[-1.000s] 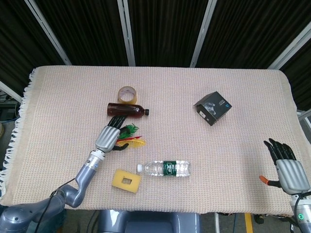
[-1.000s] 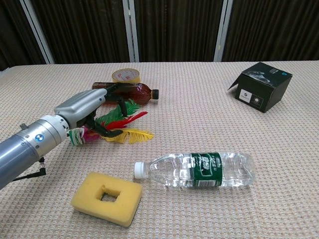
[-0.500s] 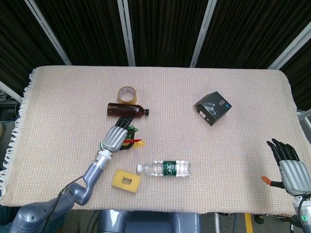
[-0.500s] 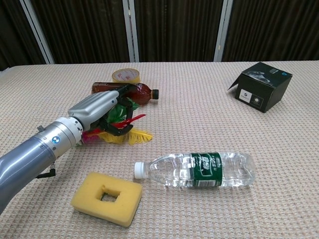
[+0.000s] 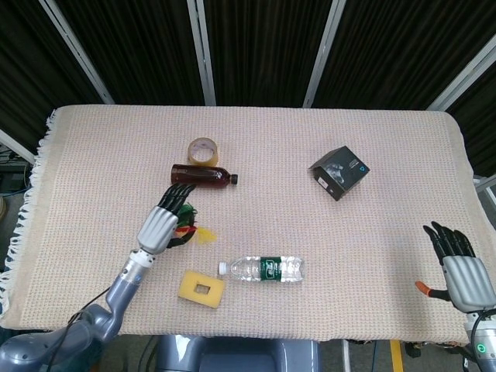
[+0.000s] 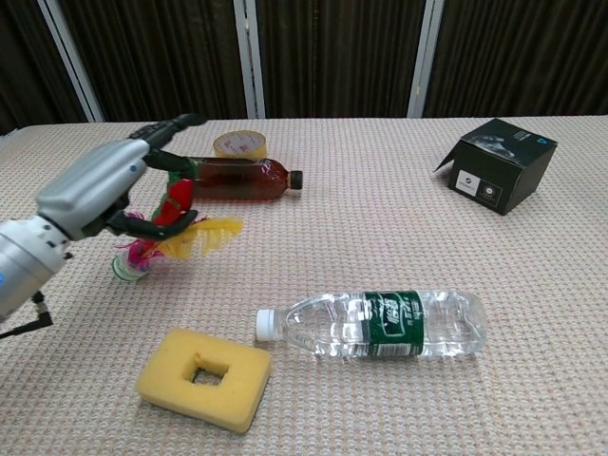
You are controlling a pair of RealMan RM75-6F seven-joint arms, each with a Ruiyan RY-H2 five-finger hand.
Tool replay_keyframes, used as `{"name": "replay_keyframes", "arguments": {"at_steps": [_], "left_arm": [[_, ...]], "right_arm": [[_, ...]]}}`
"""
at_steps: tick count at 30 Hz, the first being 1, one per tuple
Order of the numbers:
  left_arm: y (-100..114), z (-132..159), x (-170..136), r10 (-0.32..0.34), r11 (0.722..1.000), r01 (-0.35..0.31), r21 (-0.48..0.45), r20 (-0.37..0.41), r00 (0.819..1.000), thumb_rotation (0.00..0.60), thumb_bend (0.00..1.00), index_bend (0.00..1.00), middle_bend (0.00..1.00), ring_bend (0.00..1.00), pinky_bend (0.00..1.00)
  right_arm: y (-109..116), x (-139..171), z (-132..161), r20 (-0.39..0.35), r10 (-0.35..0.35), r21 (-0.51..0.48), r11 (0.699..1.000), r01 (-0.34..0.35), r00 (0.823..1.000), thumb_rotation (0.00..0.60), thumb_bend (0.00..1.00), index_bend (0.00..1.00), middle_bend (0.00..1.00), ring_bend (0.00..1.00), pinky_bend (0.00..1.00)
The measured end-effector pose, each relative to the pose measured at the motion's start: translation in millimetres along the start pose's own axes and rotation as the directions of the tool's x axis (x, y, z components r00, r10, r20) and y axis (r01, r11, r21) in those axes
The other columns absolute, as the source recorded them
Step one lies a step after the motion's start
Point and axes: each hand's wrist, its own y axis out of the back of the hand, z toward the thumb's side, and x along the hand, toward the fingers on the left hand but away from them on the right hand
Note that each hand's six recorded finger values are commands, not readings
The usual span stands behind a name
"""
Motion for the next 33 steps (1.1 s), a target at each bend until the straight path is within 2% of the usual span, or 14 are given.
{"name": "replay_keyframes", "arguments": {"at_steps": [4, 6, 11, 13, 17, 19, 21, 23, 26, 28, 30, 31, 33], "left_arm": [[24.7, -11.4, -29.5, 0.042, 0.998, -0.043, 0.038, 0.006, 0.999, 0.599, 0.5, 0.73, 0.0, 0.0, 0.0], [39.1, -20.3, -45.7, 0.058, 0.994, -0.059, 0.09, 0.01, 0.998, 0.6, 0.5, 0.7, 0.0, 0.0, 0.0], [65.2, -36.6, -82.9, 0.046, 0.979, -0.045, 0.197, -0.002, 0.999, 0.6, 0.43, 0.57, 0.0, 0.0, 0.0], [70.2, -40.5, -94.9, 0.033, 0.973, -0.028, 0.228, -0.018, 0.999, 0.6, 0.38, 0.45, 0.0, 0.0, 0.0], [83.0, -42.0, -111.4, 0.048, 0.969, -0.038, 0.244, -0.036, 0.998, 0.6, 0.25, 0.1, 0.0, 0.0, 0.0], [90.5, -40.5, -116.6, 0.074, 0.971, -0.063, 0.23, -0.039, 0.997, 0.6, 0.24, 0.02, 0.0, 0.0, 0.0], [99.7, -38.5, -124.3, 0.097, 0.975, -0.085, 0.207, -0.047, 0.994, 0.6, 0.23, 0.02, 0.0, 0.0, 0.0], [109.9, -38.9, -135.7, 0.109, 0.977, -0.094, 0.193, -0.07, 0.992, 0.6, 0.23, 0.06, 0.0, 0.0, 0.0], [125.6, -47.6, -157.2, 0.096, 0.971, -0.061, 0.233, -0.143, 0.985, 0.6, 0.24, 0.07, 0.0, 0.0, 0.0], [134.0, -54.5, -170.3, 0.087, 0.959, -0.024, 0.283, -0.212, 0.973, 0.6, 0.24, 0.06, 0.0, 0.0, 0.0], [141.9, -61.1, -186.1, 0.084, 0.941, 0.03, 0.337, -0.318, 0.944, 0.6, 0.24, 0.05, 0.0, 0.0, 0.0], [145.3, -63.9, -193.3, 0.084, 0.933, 0.057, 0.355, -0.371, 0.925, 0.6, 0.24, 0.05, 0.0, 0.0, 0.0], [153.5, -71.6, -211.2, 0.075, 0.917, 0.134, 0.375, -0.494, 0.866, 0.6, 0.24, 0.04, 0.0, 0.0, 0.0]], "right_arm": [[-2.8, 0.5, 3.1, -0.002, 0.004, 0.006, 1.0, -0.004, 1.0, 0.6, 0.09, 0.0, 0.0, 0.0, 0.0], [-6.5, -0.3, 4.5, 0.0, 0.018, 0.019, 1.0, -0.018, 1.0, 0.6, 0.09, 0.0, 0.0, 0.0, 0.0], [-9.9, -2.1, 7.2, 0.022, 0.026, 0.036, 0.999, -0.027, 0.999, 0.6, 0.09, 0.0, 0.0, 0.0, 0.0], [-9.1, -2.0, 7.5, 0.025, 0.021, 0.037, 0.999, -0.022, 0.999, 0.6, 0.09, 0.0, 0.0, 0.0, 0.0], [-10.3, -2.1, 6.9, 0.03, 0.026, 0.041, 0.999, -0.027, 0.999, 0.6, 0.09, 0.0, 0.0, 0.0, 0.0], [-10.7, -2.4, 7.2, 0.03, 0.027, 0.043, 0.999, -0.028, 0.999, 0.6, 0.09, 0.0, 0.0, 0.0, 0.0], [-10.7, -2.6, 8.0, 0.028, 0.026, 0.042, 0.999, -0.028, 0.999, 0.6, 0.09, 0.0, 0.0, 0.0, 0.0], [-10.3, -2.3, 8.2, 0.027, 0.025, 0.042, 0.999, -0.026, 0.999, 0.6, 0.09, 0.0, 0.0, 0.0, 0.0], [-10.8, -1.6, 8.9, 0.024, 0.027, 0.045, 0.999, -0.028, 0.999, 0.6, 0.09, 0.0, 0.0, 0.0, 0.0], [-11.4, -1.0, 10.4, 0.018, 0.028, 0.047, 0.998, -0.029, 0.999, 0.6, 0.09, 0.0, 0.0, 0.0, 0.0], [-11.9, 0.0, 12.4, 0.011, 0.029, 0.052, 0.998, -0.03, 1.0, 0.6, 0.09, 0.0, 0.0, 0.0, 0.0], [-12.2, 0.4, 13.2, 0.009, 0.03, 0.054, 0.998, -0.03, 1.0, 0.6, 0.09, 0.0, 0.0, 0.0, 0.0], [-12.7, 0.8, 15.1, 0.002, 0.031, 0.057, 0.998, -0.031, 1.0, 0.6, 0.09, 0.0, 0.0, 0.0, 0.0]]}}
